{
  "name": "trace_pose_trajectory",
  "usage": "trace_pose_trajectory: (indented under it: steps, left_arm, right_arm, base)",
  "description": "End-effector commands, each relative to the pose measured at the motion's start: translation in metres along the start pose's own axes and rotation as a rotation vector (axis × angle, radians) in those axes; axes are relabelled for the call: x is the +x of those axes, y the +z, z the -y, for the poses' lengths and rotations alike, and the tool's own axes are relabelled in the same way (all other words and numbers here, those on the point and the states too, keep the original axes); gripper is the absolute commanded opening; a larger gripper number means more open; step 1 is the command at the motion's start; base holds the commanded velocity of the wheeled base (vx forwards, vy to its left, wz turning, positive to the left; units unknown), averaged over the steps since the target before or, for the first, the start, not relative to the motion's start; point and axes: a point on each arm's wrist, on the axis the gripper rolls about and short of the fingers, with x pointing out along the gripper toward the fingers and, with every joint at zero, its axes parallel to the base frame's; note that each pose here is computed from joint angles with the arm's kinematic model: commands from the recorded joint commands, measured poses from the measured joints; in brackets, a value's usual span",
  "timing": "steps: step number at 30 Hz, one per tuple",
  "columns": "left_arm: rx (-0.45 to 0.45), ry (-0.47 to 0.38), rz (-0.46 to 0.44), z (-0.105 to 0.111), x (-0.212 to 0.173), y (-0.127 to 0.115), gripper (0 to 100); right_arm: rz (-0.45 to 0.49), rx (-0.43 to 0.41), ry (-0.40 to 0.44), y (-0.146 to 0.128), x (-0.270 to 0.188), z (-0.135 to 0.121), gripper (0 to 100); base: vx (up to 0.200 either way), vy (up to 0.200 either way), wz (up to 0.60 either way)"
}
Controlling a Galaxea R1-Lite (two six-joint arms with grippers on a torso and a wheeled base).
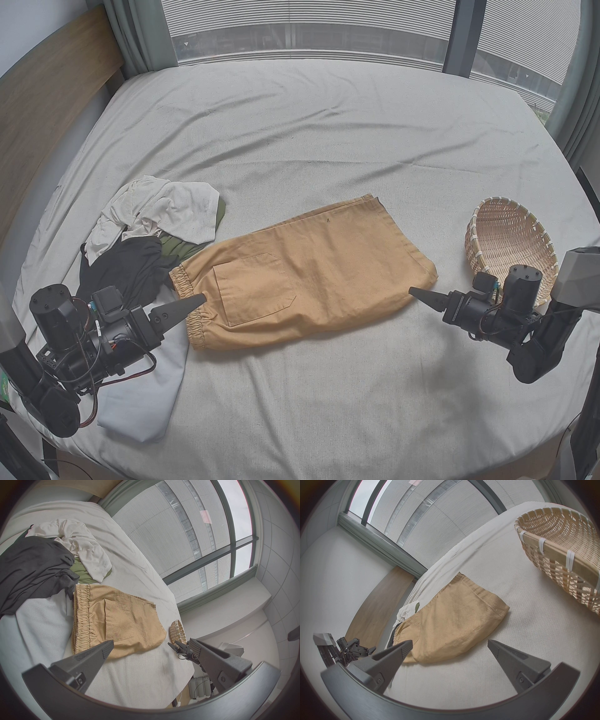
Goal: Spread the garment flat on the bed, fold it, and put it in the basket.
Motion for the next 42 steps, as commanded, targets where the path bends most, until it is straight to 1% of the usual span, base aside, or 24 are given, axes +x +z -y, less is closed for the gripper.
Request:
trace_pose_trajectory:
  steps: [1,4,8,12,15,17,20,23,26,29,34,42]
  left_arm:
    - [-0.002,0.003,0.0,-0.001,0.0,0.0,100]
    - [-0.003,0.004,0.001,-0.001,0.0,0.0,100]
    - [-0.002,0.003,0.002,-0.001,0.0,0.0,100]
    - [0.001,0.001,0.007,0.0,-0.001,0.001,100]
    - [0.001,0.003,0.007,0.0,-0.001,0.001,100]
    - [0.003,0.0,0.009,0.001,-0.001,0.001,100]
    - [0.005,-0.002,0.014,0.001,-0.001,0.002,100]
    - [0.005,-0.003,0.012,0.002,-0.001,0.002,100]
    - [0.005,-0.003,0.012,0.002,-0.001,0.002,100]
    - [0.005,-0.003,0.012,0.002,-0.001,0.002,100]
    - [0.005,-0.004,0.011,0.002,-0.001,0.002,100]
    - [0.005,-0.003,0.012,0.002,-0.001,0.002,100]
  right_arm:
    - [-0.02,0.018,-0.031,-0.009,0.01,0.014,100]
    - [-0.017,0.021,-0.05,-0.012,0.015,0.019,100]
    - [-0.011,0.017,-0.053,-0.013,0.021,0.021,100]
    - [0.01,0.008,-0.076,-0.017,0.037,0.024,100]
    - [0.012,0.003,-0.075,-0.02,0.048,0.028,100]
    - [0.026,-0.002,-0.068,-0.017,0.055,0.031,100]
    - [0.047,-0.012,-0.056,-0.006,0.064,0.028,100]
    - [0.046,-0.011,-0.057,0.0,0.069,0.028,100]
    - [0.064,-0.016,-0.048,0.008,0.076,0.027,100]
    - [0.07,-0.019,-0.045,0.009,0.078,0.027,100]
    - [0.084,-0.032,-0.012,0.012,0.089,0.019,100]
    - [0.052,-0.024,-0.013,0.01,0.096,0.015,100]
  base:
    - [0.0,0.0,0.0]
    - [0.0,0.0,0.0]
    - [0.0,0.0,0.0]
    - [0.0,0.0,0.0]
    - [0.0,0.0,0.0]
    - [0.0,0.0,0.0]
    - [0.0,0.0,0.0]
    - [0.0,0.0,0.0]
    - [0.0,0.0,0.0]
    - [0.0,0.0,0.0]
    - [0.0,0.0,0.0]
    - [0.0,0.0,0.0]
